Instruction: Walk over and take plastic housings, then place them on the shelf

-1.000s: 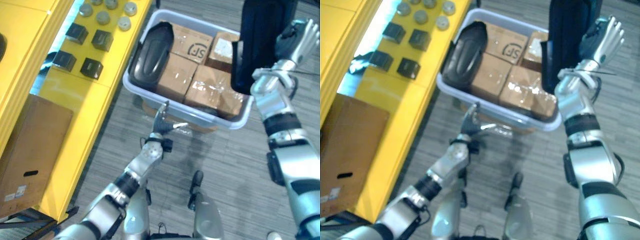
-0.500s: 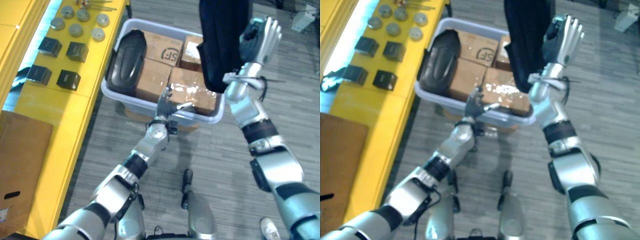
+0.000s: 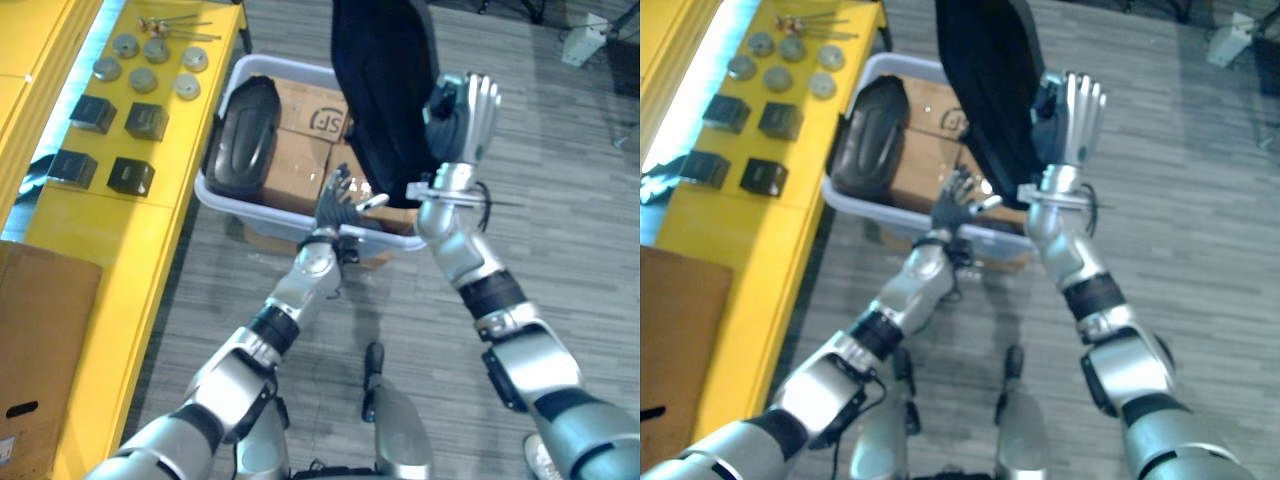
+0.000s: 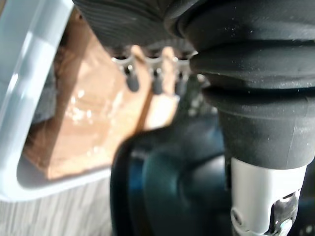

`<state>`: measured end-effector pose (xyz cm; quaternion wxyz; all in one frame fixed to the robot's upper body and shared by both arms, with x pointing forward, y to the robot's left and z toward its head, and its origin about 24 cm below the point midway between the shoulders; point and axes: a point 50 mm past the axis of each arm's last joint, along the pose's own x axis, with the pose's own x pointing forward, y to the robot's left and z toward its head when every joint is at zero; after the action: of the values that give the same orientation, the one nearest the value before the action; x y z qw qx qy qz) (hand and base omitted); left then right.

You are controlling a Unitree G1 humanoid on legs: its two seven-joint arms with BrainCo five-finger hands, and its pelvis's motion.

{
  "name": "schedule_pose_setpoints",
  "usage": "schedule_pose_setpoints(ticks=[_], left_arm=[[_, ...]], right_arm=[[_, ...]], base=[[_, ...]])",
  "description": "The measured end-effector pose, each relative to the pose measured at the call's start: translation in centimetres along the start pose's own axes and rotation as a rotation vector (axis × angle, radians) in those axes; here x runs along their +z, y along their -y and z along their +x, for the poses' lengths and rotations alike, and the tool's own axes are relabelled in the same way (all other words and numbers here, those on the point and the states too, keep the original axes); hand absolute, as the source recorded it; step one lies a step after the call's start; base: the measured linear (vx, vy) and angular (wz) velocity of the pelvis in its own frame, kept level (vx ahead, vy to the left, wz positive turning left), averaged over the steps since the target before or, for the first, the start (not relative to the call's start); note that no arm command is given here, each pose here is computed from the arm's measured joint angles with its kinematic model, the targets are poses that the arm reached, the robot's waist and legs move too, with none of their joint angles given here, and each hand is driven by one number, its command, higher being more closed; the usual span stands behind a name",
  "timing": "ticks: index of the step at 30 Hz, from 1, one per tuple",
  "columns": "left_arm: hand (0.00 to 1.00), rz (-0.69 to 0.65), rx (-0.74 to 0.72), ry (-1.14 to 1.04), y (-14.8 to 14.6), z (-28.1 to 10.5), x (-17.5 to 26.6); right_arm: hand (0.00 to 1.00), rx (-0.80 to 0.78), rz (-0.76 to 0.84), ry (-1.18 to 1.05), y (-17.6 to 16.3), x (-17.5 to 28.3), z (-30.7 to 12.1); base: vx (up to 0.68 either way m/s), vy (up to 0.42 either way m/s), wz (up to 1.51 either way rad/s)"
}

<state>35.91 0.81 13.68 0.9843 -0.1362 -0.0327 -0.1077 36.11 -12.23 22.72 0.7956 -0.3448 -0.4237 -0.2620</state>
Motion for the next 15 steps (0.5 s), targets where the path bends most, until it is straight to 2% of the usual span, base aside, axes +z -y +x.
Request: schedule_pose_setpoints(ticks=[15], left_arm=[[0.00,-0.014,0.155,0.000,-1.6,-0.4,-1.0]], right_arm=[[1.00,0.063,0.148,0.032,-0.7,2.5,-4.7]], base=[[0.01,0.000,-0.01]])
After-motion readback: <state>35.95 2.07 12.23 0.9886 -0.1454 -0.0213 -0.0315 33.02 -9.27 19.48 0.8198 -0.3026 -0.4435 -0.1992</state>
